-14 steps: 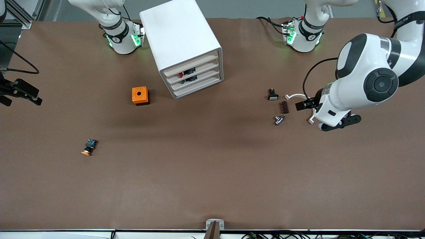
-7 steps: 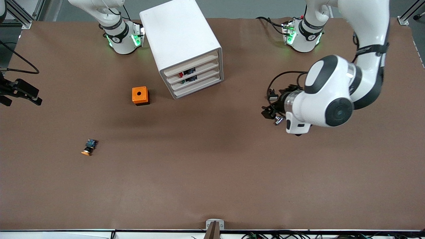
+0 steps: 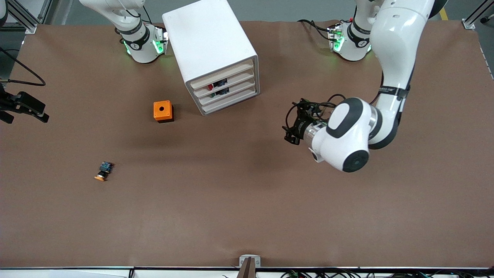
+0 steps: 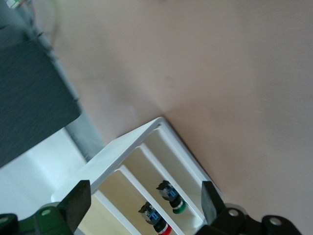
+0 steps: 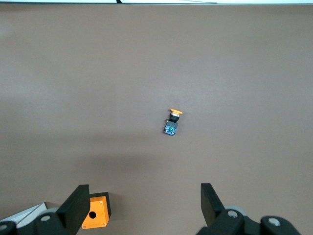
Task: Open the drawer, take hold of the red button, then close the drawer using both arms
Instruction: 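Move the left gripper toward the white cabinet's drawer handle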
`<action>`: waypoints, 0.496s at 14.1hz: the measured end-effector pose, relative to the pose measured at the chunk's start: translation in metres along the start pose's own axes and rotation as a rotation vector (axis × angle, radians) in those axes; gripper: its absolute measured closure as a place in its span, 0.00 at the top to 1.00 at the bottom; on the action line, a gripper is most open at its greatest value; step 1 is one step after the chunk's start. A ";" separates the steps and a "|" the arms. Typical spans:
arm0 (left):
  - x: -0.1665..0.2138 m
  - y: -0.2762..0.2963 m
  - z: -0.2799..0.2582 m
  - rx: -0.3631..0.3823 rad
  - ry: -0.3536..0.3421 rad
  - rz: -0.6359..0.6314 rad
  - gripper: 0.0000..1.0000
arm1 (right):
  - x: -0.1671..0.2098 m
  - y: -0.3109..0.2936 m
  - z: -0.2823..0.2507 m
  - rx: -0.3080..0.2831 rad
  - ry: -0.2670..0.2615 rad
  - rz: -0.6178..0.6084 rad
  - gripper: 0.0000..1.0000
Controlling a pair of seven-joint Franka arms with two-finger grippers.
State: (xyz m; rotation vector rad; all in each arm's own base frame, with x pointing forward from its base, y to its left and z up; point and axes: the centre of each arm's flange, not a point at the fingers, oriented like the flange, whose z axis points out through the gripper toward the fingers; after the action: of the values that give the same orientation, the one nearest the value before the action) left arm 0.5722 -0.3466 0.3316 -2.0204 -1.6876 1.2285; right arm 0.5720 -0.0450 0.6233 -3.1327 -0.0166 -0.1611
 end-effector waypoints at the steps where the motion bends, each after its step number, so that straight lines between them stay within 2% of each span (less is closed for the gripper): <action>1: -0.005 0.004 0.015 0.053 -0.020 -0.059 1.00 | 0.000 0.000 0.000 0.000 0.000 0.000 1.00; 7: -0.012 0.032 0.083 0.285 -0.110 -0.369 0.99 | 0.000 0.000 0.000 0.000 0.000 0.000 1.00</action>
State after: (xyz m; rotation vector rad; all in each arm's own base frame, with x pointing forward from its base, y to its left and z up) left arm 0.5354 -0.3934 0.2647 -1.4268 -1.7192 1.3706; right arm 0.5720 -0.0450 0.6233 -3.1327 -0.0166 -0.1613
